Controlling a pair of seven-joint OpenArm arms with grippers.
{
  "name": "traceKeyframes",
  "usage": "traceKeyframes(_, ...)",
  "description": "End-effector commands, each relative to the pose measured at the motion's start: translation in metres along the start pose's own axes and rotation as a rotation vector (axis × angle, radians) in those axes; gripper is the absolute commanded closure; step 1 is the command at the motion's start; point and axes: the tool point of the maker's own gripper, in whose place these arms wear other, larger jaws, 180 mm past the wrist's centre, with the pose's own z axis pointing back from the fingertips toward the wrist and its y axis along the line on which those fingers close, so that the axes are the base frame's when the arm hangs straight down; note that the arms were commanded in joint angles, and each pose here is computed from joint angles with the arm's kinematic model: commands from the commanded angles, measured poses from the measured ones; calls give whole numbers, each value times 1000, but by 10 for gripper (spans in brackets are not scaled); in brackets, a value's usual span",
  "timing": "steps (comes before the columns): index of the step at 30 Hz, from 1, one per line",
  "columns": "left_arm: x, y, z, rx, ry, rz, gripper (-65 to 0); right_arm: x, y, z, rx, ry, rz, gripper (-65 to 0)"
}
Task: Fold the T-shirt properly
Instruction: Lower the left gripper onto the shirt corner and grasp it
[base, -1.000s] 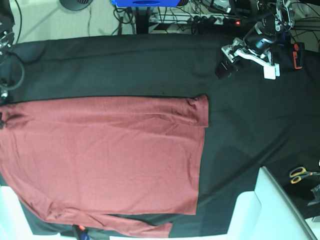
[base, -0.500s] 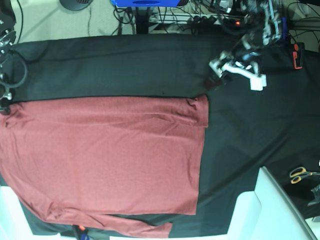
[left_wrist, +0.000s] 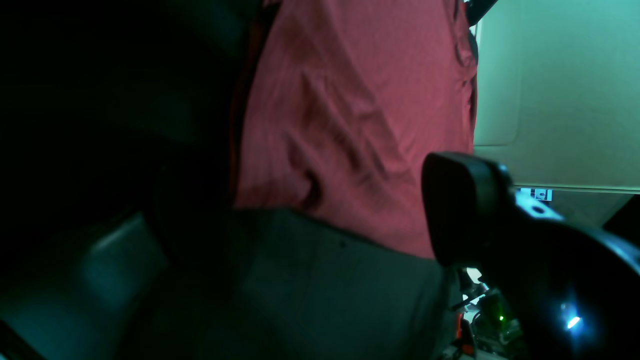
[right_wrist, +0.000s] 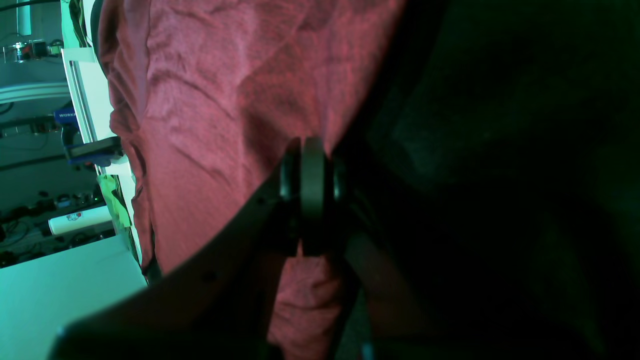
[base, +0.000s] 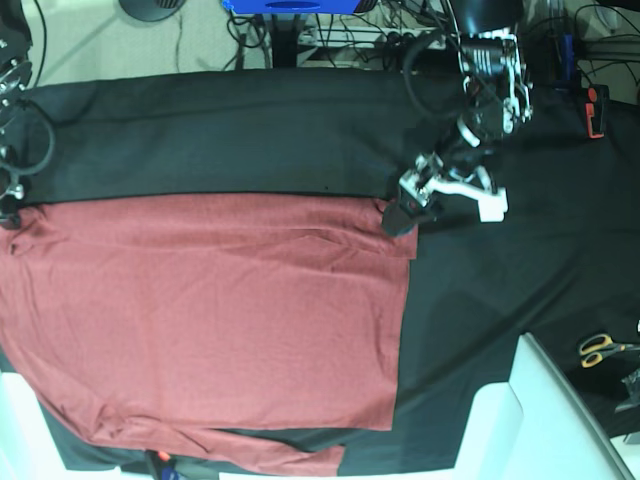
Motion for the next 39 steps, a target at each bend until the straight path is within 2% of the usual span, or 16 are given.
traceKeyframes(1,-5,4,-4,30,34,-4,-632,22,17,0,42,-40,16,-2)
traceKeyframes(9,-12,-3,-23,11,55,45,-629,22,17,0,42,-40,16,-2)
traceKeyframes(11,-18,-5,-25,8,72,40,-586,22,17,0,42,-40,16,-2)
traceKeyframes(13,-23,-11,-29,-4,90,18,-476,22,17,0,42,-40,16,-2)
traceKeyframes(19,-18,-10,-29,0,42,11,-28,22,17,0,42,-40,16,-2)
traceKeyframes(20,-17,-9,-29,2,40,11,0,22,17,0,42,-40,16,-2)
traceKeyframes(26,-5,-10,-27,0,32,-20,0,22,16,1,40,-40,17,-2)
traceKeyframes(31,-10,3,-16,28,116,-43,0,31,16,5,44,-59,41,-2)
traceKeyframes(36,-4,7,-2,41,147,-94,0,46,22,13,64,-95,95,-2)
traceKeyframes(39,-6,1,5,33,171,-127,0,47,24,19,76,-70,121,0)
